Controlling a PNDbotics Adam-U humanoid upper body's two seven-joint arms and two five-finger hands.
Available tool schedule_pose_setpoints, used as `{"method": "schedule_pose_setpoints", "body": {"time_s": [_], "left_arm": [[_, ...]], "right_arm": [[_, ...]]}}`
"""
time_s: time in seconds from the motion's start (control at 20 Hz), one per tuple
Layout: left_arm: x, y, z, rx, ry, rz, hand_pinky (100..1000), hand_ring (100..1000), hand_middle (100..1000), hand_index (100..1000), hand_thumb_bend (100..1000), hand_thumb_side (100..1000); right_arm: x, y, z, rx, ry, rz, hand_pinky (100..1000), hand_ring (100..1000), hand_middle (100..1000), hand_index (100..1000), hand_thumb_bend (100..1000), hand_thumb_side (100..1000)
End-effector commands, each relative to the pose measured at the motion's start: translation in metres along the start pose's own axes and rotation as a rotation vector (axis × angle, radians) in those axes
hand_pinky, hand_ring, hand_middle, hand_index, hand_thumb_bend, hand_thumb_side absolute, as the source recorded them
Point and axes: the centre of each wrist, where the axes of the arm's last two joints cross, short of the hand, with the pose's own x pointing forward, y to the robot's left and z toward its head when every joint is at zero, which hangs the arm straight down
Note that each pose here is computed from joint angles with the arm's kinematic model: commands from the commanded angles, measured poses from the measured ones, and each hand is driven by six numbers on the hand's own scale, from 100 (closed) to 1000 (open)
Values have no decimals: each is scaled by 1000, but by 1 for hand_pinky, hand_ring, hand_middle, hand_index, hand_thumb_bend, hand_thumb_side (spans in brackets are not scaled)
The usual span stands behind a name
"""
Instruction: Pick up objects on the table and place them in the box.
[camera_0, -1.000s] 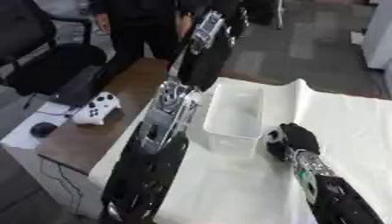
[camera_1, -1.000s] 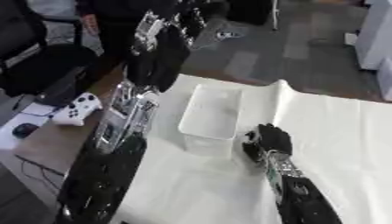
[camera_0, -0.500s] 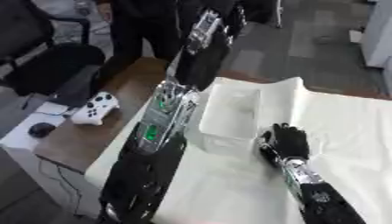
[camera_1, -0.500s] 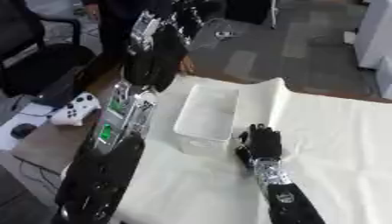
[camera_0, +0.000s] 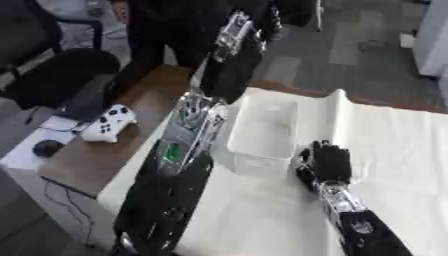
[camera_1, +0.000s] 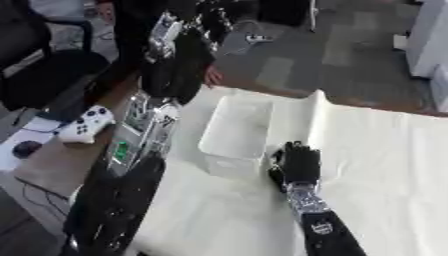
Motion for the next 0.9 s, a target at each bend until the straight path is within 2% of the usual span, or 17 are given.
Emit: {"method": "schedule_pose_setpoints", "body": {"time_s": [0.05, 0.15, 0.2, 0.25, 0.5, 0.55, 0.6, 0.9], "left_arm": [[5, -2, -6, -7, -24, 0, 991, 806, 859, 952, 106, 832], [5, -2, -6, -6, -24, 0, 991, 806, 859, 952, 106, 832], [5, -2, -5, -6, -23, 0, 991, 806, 859, 952, 106, 832], [5, -2, -5, -6, -22, 0, 991, 806, 859, 952, 106, 832], [5, -1, -5, -8, -20, -2, 991, 806, 859, 952, 106, 832], [5, -1, -5, -8, -20, -2, 991, 806, 859, 953, 106, 832], [5, -1, -5, -8, -19, -2, 991, 806, 859, 953, 105, 832], [4, -1, -4, -9, -16, -3, 991, 806, 858, 953, 105, 832]], "right_arm": [[-6, -5, -4, -12, 23, -17, 100, 100, 100, 110, 464, 100], [-12, -13, -10, -40, 42, -31, 100, 100, 100, 110, 462, 100], [-17, -18, -13, -56, 54, -41, 100, 100, 100, 109, 403, 100], [-21, -23, -16, -71, 67, -53, 100, 100, 100, 108, 458, 100], [-46, -47, -31, -138, 148, -139, 100, 100, 100, 105, 446, 100], [-51, -53, -34, -151, 173, -175, 100, 100, 100, 104, 255, 100], [-55, -58, -37, -167, 187, -195, 100, 100, 100, 104, 442, 100], [-72, -83, -47, -247, 242, -236, 100, 100, 100, 102, 439, 100]]}}
